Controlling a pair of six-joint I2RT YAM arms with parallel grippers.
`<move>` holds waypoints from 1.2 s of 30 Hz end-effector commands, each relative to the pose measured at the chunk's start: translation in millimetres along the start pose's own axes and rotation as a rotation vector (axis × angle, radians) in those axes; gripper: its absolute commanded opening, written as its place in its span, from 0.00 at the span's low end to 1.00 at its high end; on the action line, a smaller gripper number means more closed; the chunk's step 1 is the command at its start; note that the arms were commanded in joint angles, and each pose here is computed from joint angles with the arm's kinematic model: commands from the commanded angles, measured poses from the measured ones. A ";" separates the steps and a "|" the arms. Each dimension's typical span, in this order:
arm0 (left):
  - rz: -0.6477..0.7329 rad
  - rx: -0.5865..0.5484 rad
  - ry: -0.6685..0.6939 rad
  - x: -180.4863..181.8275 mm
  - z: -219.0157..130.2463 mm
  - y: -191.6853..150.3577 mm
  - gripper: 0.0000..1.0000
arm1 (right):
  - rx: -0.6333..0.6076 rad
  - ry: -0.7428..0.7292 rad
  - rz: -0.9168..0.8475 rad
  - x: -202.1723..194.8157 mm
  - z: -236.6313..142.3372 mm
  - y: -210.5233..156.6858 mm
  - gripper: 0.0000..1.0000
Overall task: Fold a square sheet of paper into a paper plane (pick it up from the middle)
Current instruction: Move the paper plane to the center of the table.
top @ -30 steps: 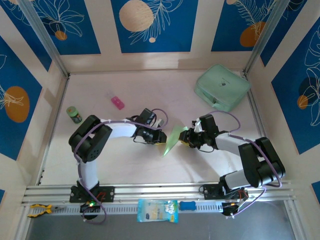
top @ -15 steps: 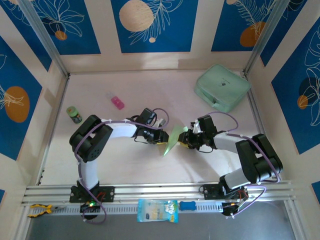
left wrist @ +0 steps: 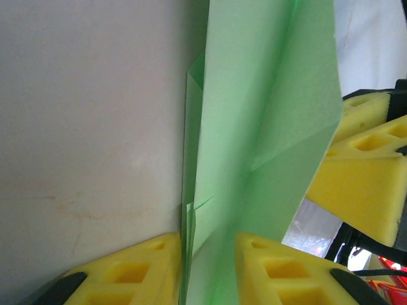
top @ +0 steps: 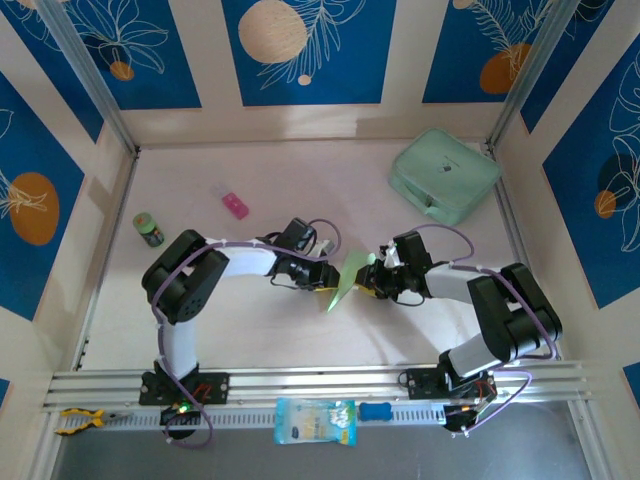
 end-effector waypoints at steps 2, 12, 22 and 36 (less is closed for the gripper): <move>0.013 0.036 -0.031 -7.5 5.7 -2.5 0.28 | 0.023 0.013 0.000 4.9 2.7 -1.7 0.30; 0.024 0.057 -0.047 -10.7 7.6 -3.5 0.25 | 0.023 0.022 -0.006 6.8 2.5 -1.9 0.29; 0.035 0.060 -0.061 -14.8 7.4 -1.8 0.26 | 0.028 0.029 -0.008 8.3 2.8 -2.4 0.29; 0.074 0.048 0.118 0.2 1.6 -3.3 0.29 | 0.032 0.031 -0.010 10.2 3.7 -2.2 0.29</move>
Point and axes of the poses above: each hand's point on the last joint's axis, 136 mm out from that joint toward the fingers, its own z axis out along the fingers, its own x axis along the line the jaws close on, y = z × x, the point moved 2 cm from there along -z, back along the fingers, and after that the axes turned 4 degrees about z, right-handed, at the moved point
